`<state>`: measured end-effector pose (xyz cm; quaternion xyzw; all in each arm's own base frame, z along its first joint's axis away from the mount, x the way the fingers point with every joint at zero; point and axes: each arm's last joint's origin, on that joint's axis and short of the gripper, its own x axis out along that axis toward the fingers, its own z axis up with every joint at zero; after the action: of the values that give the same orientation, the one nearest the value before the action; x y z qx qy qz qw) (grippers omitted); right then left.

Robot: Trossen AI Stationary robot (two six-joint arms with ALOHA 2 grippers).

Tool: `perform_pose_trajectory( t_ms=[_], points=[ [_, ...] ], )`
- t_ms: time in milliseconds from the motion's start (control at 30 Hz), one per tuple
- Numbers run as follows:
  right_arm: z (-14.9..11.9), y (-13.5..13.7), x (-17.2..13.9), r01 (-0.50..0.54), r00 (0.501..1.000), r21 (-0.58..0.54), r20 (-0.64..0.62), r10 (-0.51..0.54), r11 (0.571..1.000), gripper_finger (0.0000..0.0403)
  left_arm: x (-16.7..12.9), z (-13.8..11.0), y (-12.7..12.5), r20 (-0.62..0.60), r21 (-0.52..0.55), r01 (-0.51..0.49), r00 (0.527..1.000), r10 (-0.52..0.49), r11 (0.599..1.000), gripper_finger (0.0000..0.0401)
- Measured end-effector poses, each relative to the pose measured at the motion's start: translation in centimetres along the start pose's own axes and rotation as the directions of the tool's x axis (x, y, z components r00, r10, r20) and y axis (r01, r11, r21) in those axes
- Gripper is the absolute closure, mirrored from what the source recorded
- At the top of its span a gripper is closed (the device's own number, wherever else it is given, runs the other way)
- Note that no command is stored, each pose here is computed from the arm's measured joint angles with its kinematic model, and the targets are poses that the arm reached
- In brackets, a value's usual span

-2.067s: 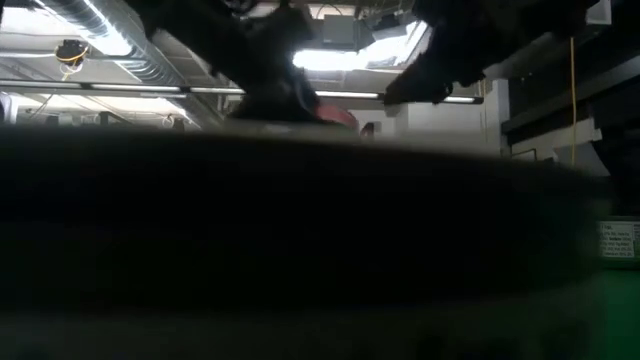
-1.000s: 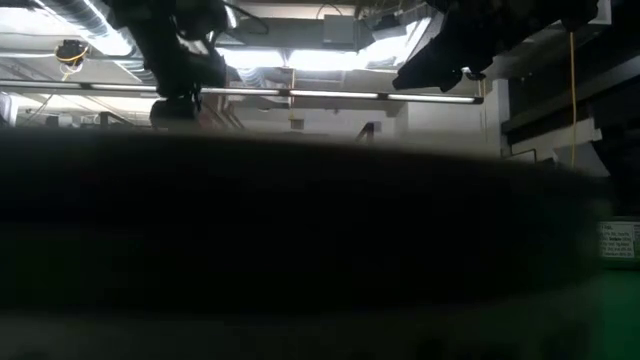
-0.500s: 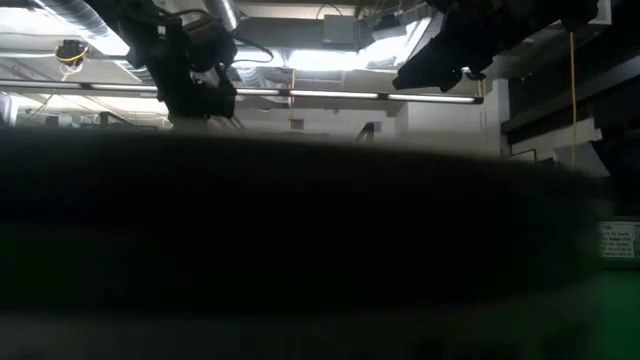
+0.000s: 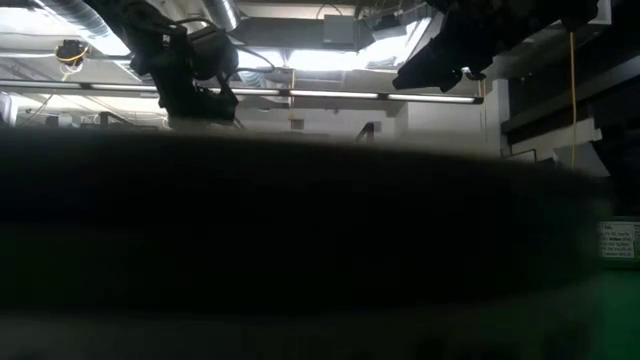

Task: Stack canned seafood by type on shelf
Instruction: Stack the red tuna can on top of the other red tuna cans on the shelf, then stack the green tuna can on top of the other green tuna can on the shelf

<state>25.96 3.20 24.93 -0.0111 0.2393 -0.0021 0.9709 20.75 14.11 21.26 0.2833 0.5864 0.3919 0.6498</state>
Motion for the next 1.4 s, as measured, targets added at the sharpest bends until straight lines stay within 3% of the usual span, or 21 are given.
perform_pose_trajectory(
  t_ms=[433,700,1100,1400],
  points=[
    [0.0,0.0,0.0,0.0,1.0,0.0,0.0,0.0,1.0,0.0251,-0.3,0.2,-0.2,0.02,0.039,0.009,1.0,-0.01,0.999,0.0154],
    [0.0,0.0,0.0,0.0,1.0,0.0,0.0,0.0,1.0,0.0251,-0.7,0.6,-0.7,0.065,0.132,0.041,0.997,-0.05,0.99,0.0155],
    [0.0,0.0,0.0,0.0,1.0,0.0,0.0,0.0,1.0,0.0251,-0.5,0.5,-0.3,0.057,0.139,0.042,0.997,-0.051,0.989,0.0155],
    [0.0,0.0,0.0,0.0,1.0,0.0,-0.001,0.0,1.0,0.0251,-0.8,1.3,1.3,0.117,0.108,0.096,0.987,-0.109,0.989,0.0155]
  ],
)
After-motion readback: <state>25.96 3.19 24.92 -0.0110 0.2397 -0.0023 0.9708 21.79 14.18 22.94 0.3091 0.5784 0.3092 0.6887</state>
